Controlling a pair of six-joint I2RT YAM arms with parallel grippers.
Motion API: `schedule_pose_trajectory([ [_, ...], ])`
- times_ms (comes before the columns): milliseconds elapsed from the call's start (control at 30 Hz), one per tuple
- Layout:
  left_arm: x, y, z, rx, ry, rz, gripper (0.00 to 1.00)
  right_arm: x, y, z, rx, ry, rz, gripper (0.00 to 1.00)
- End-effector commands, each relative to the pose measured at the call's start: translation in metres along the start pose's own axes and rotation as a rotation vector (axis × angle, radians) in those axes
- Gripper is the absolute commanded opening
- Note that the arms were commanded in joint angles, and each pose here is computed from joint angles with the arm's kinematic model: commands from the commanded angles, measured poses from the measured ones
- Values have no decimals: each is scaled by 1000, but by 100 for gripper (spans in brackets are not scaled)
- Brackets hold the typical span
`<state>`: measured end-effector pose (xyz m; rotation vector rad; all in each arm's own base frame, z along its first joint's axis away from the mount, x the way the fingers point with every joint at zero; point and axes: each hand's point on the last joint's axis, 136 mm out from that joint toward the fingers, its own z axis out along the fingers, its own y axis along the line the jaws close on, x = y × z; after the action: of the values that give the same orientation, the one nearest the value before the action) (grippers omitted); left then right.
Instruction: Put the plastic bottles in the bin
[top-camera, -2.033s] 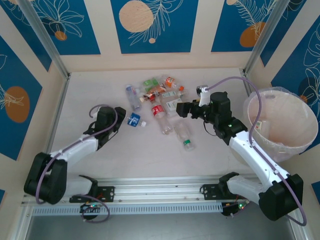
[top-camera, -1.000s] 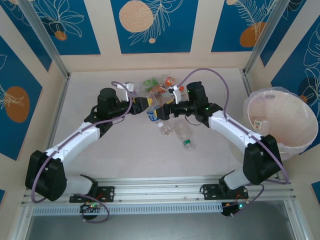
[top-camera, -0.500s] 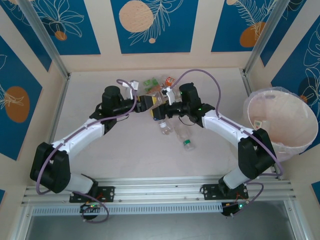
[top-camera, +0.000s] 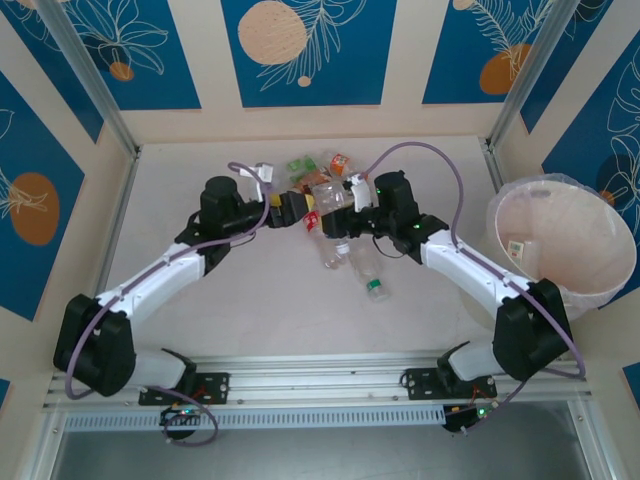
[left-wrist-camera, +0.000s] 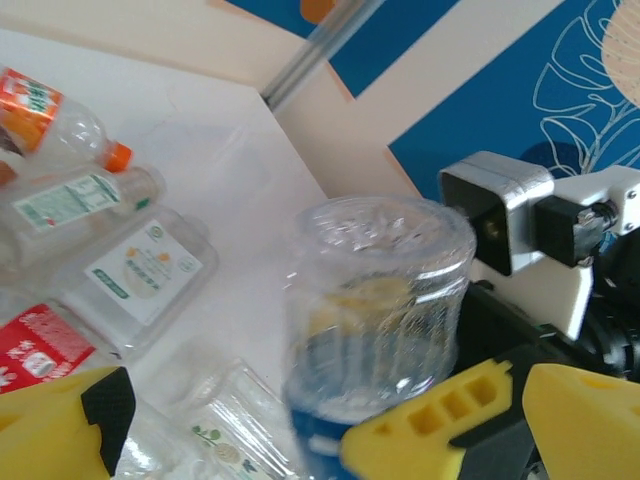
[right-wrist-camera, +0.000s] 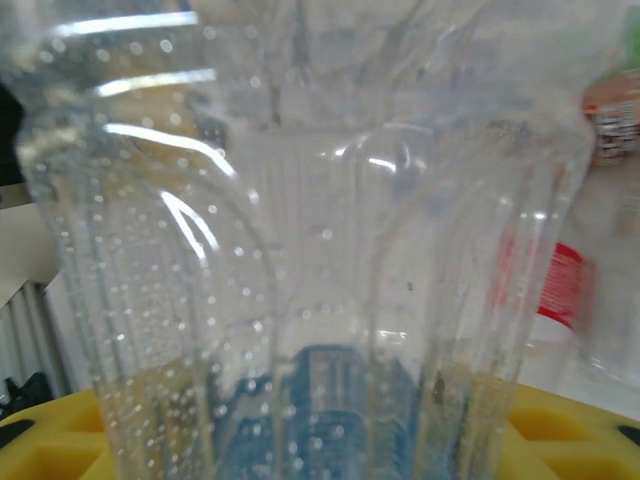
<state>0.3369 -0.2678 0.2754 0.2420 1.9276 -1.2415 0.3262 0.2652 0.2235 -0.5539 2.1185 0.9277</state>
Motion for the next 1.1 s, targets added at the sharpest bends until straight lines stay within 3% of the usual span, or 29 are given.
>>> schedule_pose_trajectory([
  [0,-14,19,-15,-153,-121,57,100,-7,-6,-27,81,-33,-28,50],
  [133,-10,65,-33,-412,-153,6,100,-23,2,-60,126,-96,-80,51],
  [200,-5,79,-37,-476,-148,-26,100,-31,7,-76,148,-125,-115,51],
  [467,6,91,-32,-477,-150,-56,100,-53,-1,-133,326,-186,-144,51],
  [767,16,121,-43,-599,-178,-117,100,-86,-11,-215,550,-308,-134,51],
  [1067,15,130,-46,-616,-208,-105,100,-89,-71,-309,954,-405,12,51],
])
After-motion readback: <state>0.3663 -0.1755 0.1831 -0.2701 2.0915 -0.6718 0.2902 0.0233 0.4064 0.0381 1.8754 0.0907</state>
